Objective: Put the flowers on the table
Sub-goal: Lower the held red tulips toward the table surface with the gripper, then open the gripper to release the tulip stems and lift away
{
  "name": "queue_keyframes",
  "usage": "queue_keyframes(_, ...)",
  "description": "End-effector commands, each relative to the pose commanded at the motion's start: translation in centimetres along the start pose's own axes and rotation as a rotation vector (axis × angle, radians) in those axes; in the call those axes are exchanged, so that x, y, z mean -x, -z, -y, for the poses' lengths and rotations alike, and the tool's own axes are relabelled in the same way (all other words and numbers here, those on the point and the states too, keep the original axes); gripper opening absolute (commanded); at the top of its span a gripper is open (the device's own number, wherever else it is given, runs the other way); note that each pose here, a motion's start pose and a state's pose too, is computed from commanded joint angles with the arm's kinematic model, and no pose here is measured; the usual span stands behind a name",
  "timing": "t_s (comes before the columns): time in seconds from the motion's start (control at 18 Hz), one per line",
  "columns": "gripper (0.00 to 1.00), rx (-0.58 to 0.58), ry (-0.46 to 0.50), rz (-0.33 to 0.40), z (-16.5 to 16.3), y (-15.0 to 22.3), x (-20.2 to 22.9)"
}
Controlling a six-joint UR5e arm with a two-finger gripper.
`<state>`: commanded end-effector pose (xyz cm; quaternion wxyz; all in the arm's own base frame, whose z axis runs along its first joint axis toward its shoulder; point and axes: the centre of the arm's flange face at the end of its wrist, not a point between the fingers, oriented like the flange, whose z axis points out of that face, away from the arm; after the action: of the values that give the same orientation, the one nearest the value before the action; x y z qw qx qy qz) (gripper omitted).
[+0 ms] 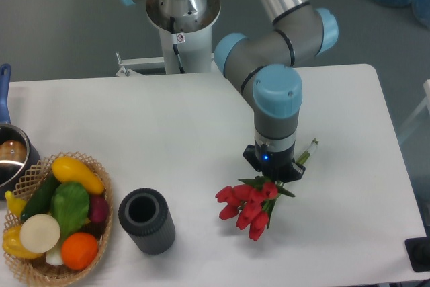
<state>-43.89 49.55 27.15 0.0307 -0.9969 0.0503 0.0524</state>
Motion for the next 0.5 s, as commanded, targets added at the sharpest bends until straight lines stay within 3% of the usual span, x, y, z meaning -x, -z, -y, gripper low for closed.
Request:
queue_keyframes(0.11, 0.32, 0.006, -0.002, -0.004, 0.09, -0.44, 0.01)
queue_keyframes(0.22, 0.54, 0.002, -0.005, -0.006, 0.2, -0.44, -0.09)
queue_keyframes(0.39, 0.8, -0.009, -0.011, -0.013, 0.39, -0.52, -0.2)
queue_keyframes(0.44, 0.95, -0.014, -0.012, -0.014, 0.44, -0.5, -0.21)
queue_keyframes(0.5, 1.0, -0.015, -0.011, -0.012, 0.45, -0.49, -0.2)
